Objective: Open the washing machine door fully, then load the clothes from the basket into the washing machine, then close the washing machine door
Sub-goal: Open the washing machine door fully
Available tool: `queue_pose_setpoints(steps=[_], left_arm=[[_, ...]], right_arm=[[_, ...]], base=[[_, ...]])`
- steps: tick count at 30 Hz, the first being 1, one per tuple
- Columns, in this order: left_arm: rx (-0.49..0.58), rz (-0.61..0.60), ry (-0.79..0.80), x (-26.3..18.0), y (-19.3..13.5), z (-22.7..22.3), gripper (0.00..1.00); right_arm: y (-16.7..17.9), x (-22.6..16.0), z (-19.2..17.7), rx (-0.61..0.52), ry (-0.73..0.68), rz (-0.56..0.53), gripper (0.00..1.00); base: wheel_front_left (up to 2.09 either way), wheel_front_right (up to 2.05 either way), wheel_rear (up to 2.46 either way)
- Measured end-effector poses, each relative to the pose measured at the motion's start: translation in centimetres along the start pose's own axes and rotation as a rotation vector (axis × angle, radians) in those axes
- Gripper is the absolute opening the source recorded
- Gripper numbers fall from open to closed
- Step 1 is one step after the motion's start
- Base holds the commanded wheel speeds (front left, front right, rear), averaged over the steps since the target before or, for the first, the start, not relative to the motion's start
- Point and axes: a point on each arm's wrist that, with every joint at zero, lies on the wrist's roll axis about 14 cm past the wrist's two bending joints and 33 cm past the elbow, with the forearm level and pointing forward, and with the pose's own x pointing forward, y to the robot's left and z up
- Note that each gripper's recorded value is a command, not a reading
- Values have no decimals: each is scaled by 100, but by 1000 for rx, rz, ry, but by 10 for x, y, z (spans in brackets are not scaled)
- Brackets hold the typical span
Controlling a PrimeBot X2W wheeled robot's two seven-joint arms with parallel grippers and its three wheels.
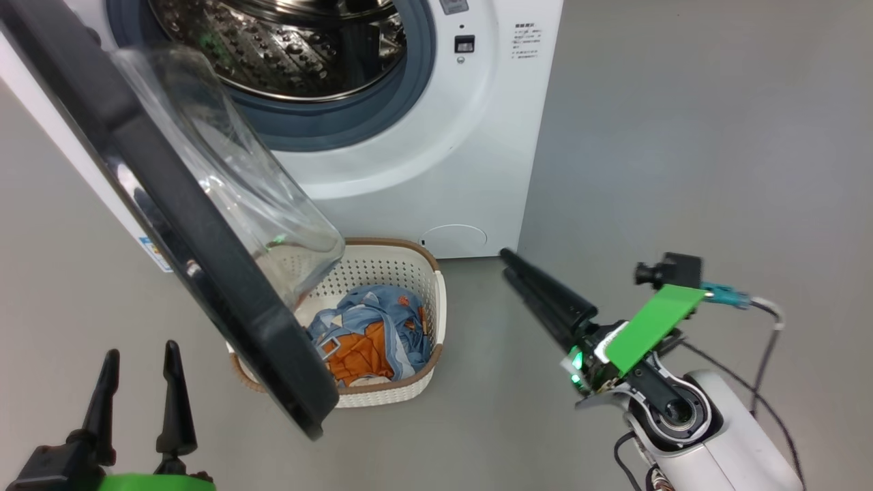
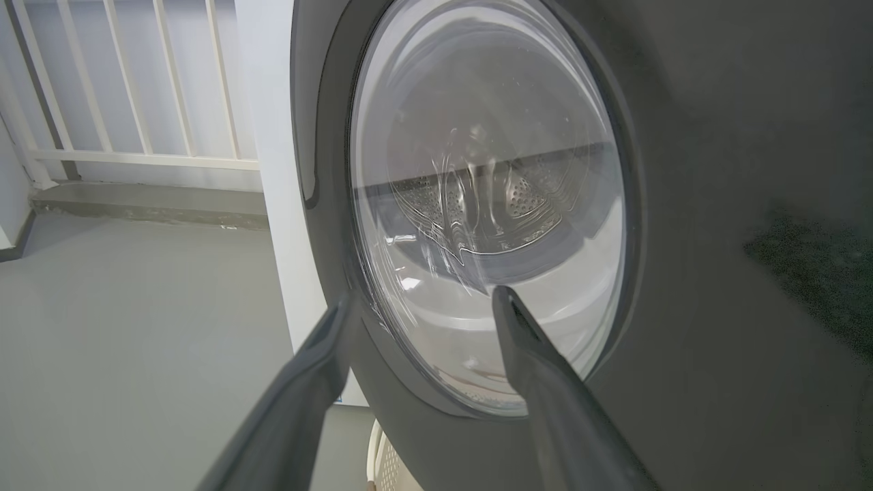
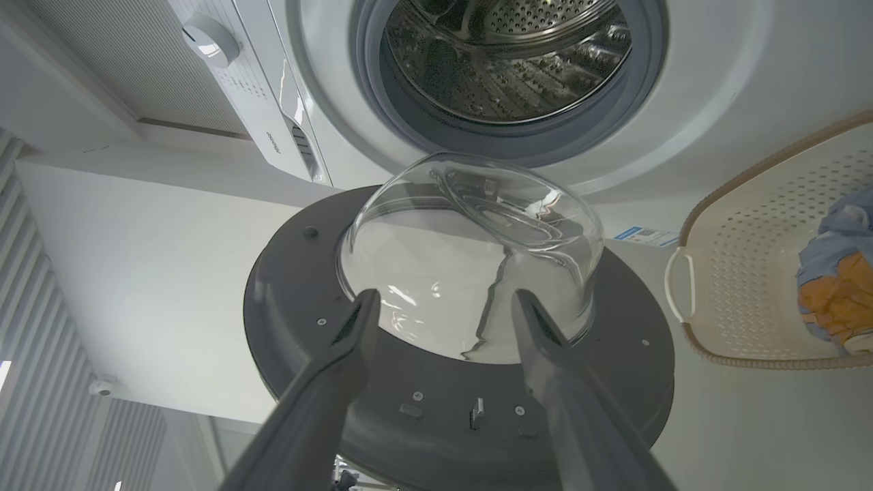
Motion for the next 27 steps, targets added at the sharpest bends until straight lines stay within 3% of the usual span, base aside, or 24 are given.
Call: queue_pose_setpoints(steps=[7,11,14,17,23,27], left_arm=[[-2,-8,-10,2,-4,3,100],[-4,-13,-13,0,-6,4,100],[-4,-14,-3,-5,-6,2,100],[-6,-16,0,-7,-7,1,100],[-8,-23,-8,-8,-10,3,100],[-8,-28,-8,-9,-11,3,100]], right_arm=[[7,-21,60,-372,-341,-59,100],[5,-38,77,-693,-421,-113,100],[5,-48,88,-832,-474,-138,100],[8,-53,95,-905,-499,-152,100],[18,-74,112,-1158,-553,-211,100],[14,-92,108,-1234,-586,-263,100]], base=[[0,0,0],[0,0,0],[0,0,0],[0,0,0],[0,0,0],[0,0,0]])
